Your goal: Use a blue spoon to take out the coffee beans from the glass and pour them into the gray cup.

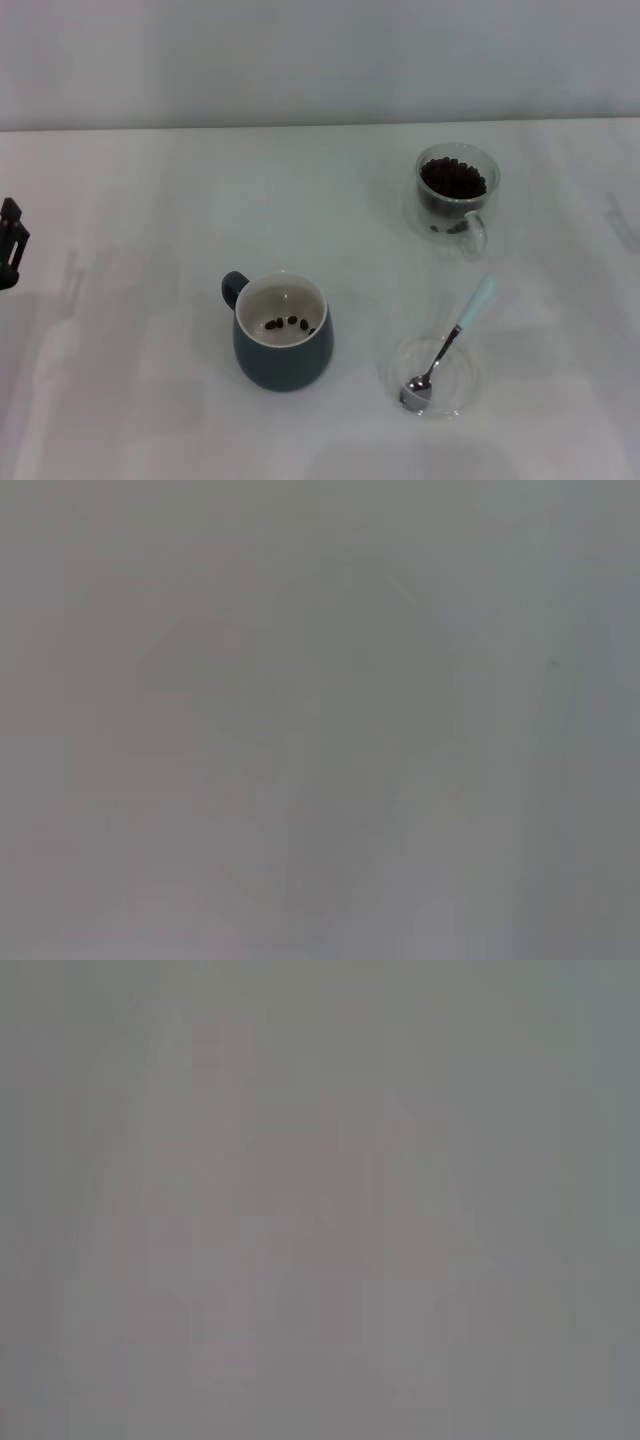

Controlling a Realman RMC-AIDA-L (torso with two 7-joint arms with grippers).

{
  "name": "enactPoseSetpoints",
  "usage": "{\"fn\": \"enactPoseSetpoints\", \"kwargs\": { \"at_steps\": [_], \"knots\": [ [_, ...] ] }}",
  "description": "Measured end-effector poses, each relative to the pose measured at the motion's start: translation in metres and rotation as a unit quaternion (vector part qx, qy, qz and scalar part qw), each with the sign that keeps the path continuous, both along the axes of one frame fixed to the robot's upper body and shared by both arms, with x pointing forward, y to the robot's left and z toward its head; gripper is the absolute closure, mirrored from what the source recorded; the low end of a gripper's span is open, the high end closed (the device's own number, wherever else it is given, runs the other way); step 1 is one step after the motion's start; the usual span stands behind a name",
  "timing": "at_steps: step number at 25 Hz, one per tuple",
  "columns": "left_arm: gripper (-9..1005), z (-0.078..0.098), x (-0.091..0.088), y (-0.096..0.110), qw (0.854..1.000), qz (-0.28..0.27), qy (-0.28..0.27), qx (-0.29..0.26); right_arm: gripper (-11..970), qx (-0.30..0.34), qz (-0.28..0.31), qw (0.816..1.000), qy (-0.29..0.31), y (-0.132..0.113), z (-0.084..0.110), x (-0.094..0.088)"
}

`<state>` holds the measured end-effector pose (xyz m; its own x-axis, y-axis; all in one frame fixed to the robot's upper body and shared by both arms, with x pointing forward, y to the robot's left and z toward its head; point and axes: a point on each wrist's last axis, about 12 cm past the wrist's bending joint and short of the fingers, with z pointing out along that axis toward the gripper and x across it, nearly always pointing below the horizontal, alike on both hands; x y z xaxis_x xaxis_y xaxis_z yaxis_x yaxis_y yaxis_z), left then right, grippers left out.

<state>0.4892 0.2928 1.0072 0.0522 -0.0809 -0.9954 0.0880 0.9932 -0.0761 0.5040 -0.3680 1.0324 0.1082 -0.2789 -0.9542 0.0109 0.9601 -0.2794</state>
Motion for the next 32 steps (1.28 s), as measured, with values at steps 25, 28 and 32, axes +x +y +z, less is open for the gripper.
{"fn": "enactPoseSetpoints", "kwargs": {
  "at_steps": [25,28,32],
  "knots": [
    [296,0.0,-0.004,-0.003,0.999,-0.003,0.0,-0.04,149,0.109,0.012,0.994,0.028,0.012,-0.008,0.005],
    [283,0.0,-0.002,-0.005,0.999,-0.005,-0.002,-0.042,149,0.114,0.011,0.993,0.032,0.013,-0.01,0.004],
    [266,0.001,-0.003,-0.006,0.999,-0.003,-0.004,-0.05,149,0.117,0.009,0.993,0.034,0.013,-0.011,0.003]
  ]
}}
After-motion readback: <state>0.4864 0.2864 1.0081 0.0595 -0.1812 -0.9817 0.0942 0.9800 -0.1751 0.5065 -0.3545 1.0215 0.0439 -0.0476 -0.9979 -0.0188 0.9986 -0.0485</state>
